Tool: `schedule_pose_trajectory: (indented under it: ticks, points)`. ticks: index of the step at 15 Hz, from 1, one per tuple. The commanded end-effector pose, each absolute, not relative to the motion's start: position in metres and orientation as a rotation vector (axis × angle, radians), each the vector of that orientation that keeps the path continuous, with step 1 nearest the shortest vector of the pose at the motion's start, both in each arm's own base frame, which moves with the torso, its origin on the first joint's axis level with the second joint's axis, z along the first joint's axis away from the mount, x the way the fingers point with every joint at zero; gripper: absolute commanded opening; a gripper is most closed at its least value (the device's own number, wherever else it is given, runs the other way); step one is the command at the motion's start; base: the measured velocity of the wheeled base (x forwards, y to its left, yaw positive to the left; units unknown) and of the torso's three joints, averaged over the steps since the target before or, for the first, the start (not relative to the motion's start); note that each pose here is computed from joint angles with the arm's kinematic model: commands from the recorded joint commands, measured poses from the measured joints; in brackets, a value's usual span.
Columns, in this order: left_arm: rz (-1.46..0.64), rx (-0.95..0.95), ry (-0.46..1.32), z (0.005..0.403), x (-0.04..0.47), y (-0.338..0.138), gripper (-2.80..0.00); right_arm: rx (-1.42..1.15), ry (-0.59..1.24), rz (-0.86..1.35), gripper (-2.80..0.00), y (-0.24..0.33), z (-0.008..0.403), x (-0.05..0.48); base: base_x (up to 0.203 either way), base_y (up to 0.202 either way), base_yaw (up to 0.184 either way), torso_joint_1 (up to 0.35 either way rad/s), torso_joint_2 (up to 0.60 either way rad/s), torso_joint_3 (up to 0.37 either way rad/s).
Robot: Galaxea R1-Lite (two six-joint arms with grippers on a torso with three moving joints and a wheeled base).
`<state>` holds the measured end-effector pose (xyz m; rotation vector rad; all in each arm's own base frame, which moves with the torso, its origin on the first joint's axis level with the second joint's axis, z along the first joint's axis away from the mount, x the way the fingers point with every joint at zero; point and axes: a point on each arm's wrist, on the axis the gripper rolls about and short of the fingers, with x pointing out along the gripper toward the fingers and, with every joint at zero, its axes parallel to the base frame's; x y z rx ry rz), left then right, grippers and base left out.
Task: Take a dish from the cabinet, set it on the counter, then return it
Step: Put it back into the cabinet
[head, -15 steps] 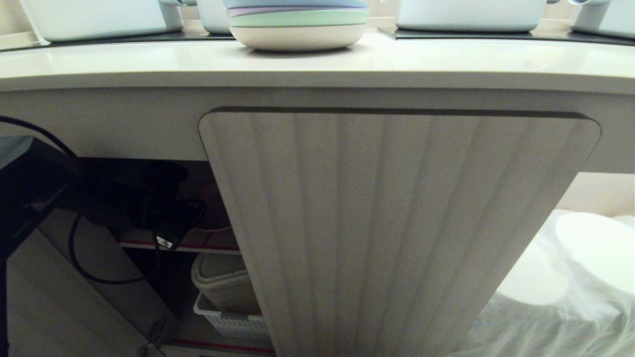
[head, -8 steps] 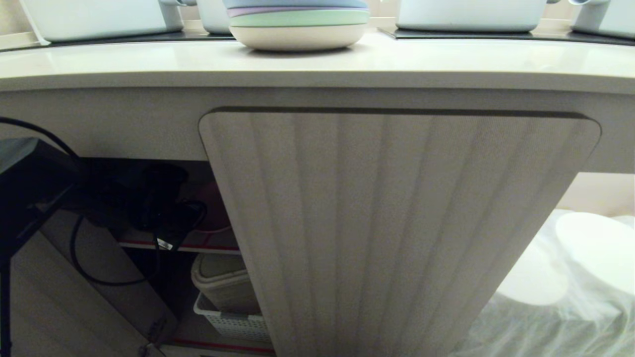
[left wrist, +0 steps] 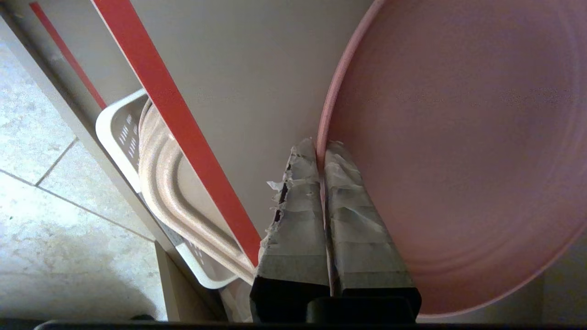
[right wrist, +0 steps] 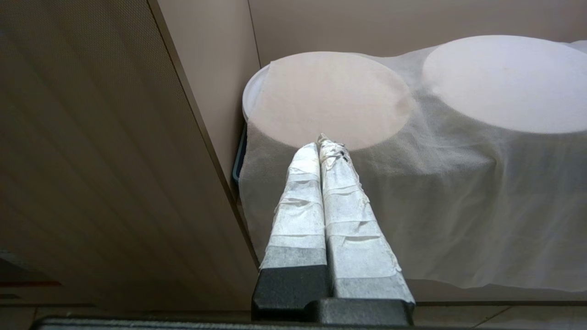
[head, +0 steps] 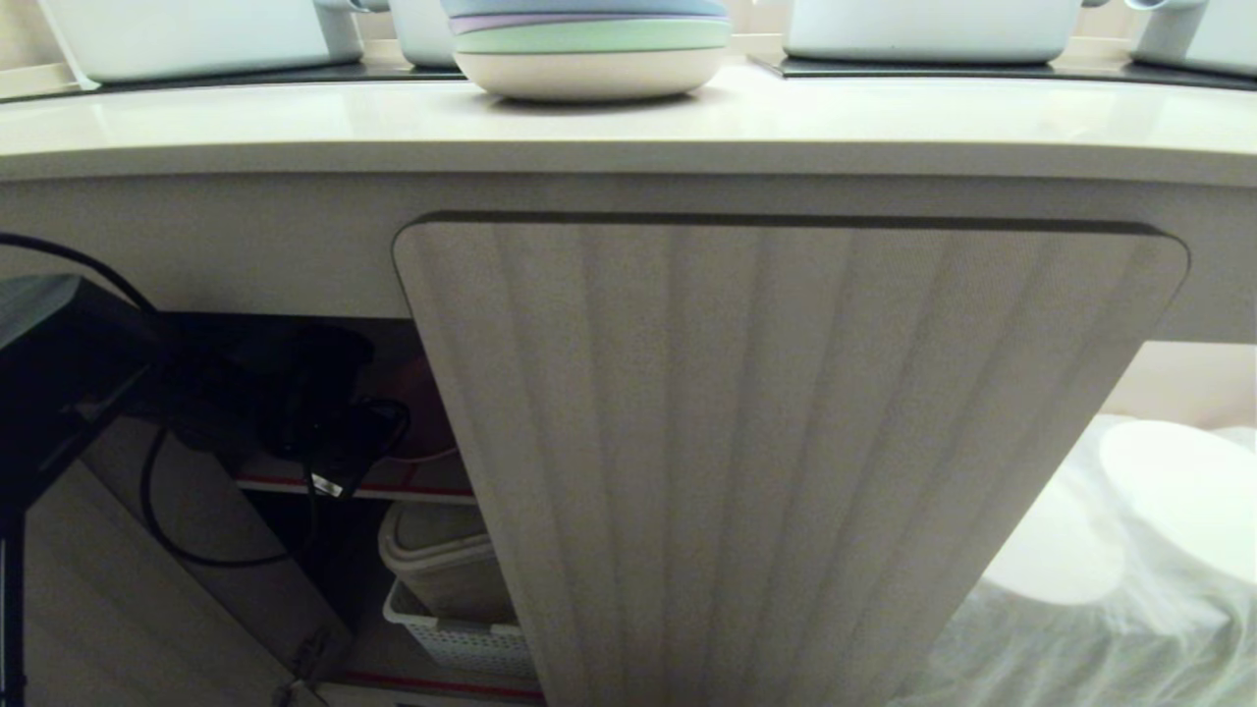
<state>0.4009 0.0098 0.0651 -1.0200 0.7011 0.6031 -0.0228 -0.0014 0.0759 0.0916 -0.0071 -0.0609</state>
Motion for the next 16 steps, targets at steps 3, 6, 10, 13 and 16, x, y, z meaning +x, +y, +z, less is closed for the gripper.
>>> schedule_pose_trajectory:
  ticks: [3,6,10,13,16]
  points:
    - [0.607,-1.022,0.700,0.0646,0.4010,0.0106,0.00,0.092,-0.007,-0.061,-2.80,-0.0014,0.0760,-0.0228,0.000,0.000,0.000,0.000,0.00,0.000]
    - [0.602,-1.023,0.688,0.0674,0.4031,0.0113,0.00,0.092,-0.008,-0.061,-2.80,-0.0014,0.0760,-0.0228,0.000,0.000,0.000,0.000,0.00,0.000]
    - [0.605,-1.025,0.672,0.0699,0.4050,0.0127,0.00,0.092,-0.007,-0.061,-2.80,-0.0014,0.0760,-0.0228,0.000,0.000,0.000,0.000,0.00,0.000]
    - [0.619,-1.022,0.661,0.0703,0.4047,0.0131,0.00,0.092,-0.007,-0.061,-2.80,-0.0014,0.0760,-0.0228,0.000,0.000,0.000,0.000,0.00,0.000]
    - [0.616,-1.025,0.655,0.0737,0.4030,0.0130,0.00,0.092,-0.008,-0.061,-2.80,-0.0014,0.0760,-0.0228,0.000,0.000,0.000,0.000,0.00,0.000]
